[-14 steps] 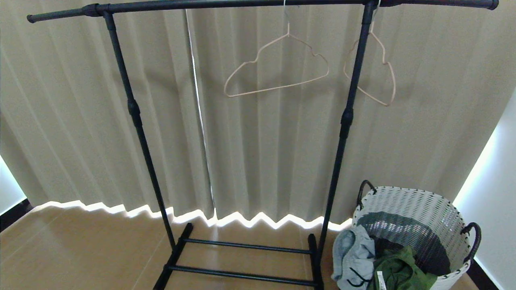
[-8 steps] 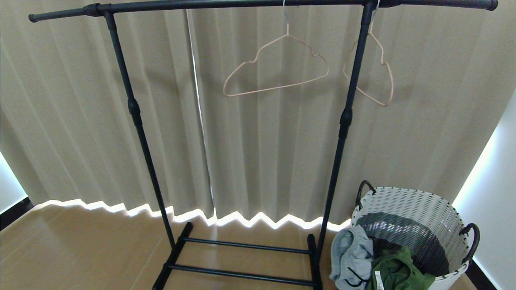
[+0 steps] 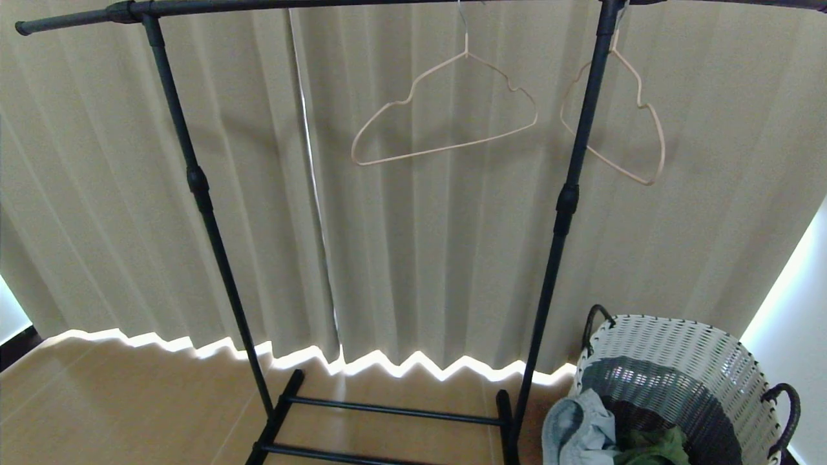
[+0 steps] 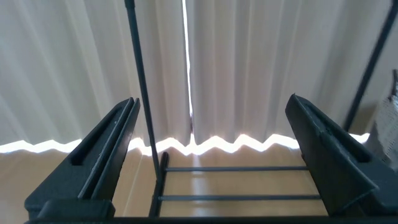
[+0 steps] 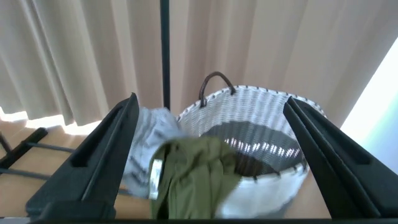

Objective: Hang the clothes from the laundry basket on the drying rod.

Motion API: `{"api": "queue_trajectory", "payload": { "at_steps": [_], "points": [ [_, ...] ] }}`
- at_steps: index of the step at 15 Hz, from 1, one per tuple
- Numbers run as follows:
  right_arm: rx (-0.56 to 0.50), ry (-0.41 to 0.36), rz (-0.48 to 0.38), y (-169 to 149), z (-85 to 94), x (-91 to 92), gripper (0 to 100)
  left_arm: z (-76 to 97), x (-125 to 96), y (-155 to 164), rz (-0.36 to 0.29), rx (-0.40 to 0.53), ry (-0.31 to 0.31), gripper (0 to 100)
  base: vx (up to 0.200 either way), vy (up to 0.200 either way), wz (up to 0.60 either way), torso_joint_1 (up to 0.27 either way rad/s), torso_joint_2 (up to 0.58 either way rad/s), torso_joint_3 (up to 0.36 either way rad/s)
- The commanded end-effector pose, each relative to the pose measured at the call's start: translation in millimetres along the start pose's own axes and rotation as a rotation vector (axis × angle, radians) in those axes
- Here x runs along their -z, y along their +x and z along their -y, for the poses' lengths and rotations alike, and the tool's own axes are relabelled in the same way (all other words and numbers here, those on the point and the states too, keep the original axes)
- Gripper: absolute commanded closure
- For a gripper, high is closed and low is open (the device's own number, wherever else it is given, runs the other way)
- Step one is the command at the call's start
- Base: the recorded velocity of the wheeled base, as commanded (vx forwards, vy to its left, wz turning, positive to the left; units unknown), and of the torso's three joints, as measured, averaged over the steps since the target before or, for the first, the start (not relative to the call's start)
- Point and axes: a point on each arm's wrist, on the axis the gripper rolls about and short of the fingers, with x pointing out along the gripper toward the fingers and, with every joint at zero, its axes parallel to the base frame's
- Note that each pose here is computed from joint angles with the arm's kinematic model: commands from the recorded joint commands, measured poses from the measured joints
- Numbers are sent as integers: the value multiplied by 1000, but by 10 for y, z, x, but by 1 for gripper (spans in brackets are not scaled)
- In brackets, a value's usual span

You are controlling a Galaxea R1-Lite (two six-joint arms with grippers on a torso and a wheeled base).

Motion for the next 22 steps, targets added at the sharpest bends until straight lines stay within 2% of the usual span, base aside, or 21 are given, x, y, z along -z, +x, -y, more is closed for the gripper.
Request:
{"api": "queue_trajectory", "payload": {
  "at_steps": [1,6,7,8,9,12,15,16,17,18,19,20,22],
  "points": [
    [-1,-1,2,0,0,-1,0,0,-1,0,1,0,0,0,0,0,0,0,0,0],
    [5,1,20,-2,1,-23,0,0,-1,0,1,0,0,0,0,0,0,0,0,0],
    [7,-7,55,-23,2,-104,0,0,-1,0,1,0,1,0,0,0,0,0,0,0],
    [7,-7,55,-23,2,-104,0,0,-1,0,1,0,1,0,0,0,0,0,0,0],
    [8,-69,40,-60,3,-164,0,0,-1,0,1,0,0,0,0,0,0,0,0,0],
    [-17,-179,-92,-142,10,-363,0,0,-1,0,1,0,0,0,0,0,0,0,0,0],
    [-37,-205,-239,51,12,-555,0,0,-1,0,1,-2,0,0,0,0,0,0,0,0],
    [-46,-217,-313,156,12,-582,0,0,-1,0,1,0,0,0,0,0,0,0,0,0],
    [-55,-239,-430,324,13,-599,0,0,-1,0,1,0,0,0,0,0,0,0,0,0],
    [-58,-259,-473,384,14,-594,0,0,-1,0,1,0,0,0,0,0,0,0,0,0],
    [-73,-314,-558,506,15,-579,0,0,-1,0,1,0,0,0,0,0,0,0,0,0],
    [-85,-358,-604,585,16,-569,0,0,-1,0,1,0,0,0,0,0,0,0,0,0],
    [-107,-398,-683,716,17,-538,0,0,-1,0,1,0,0,0,0,0,0,0,0,0]
  ]
}}
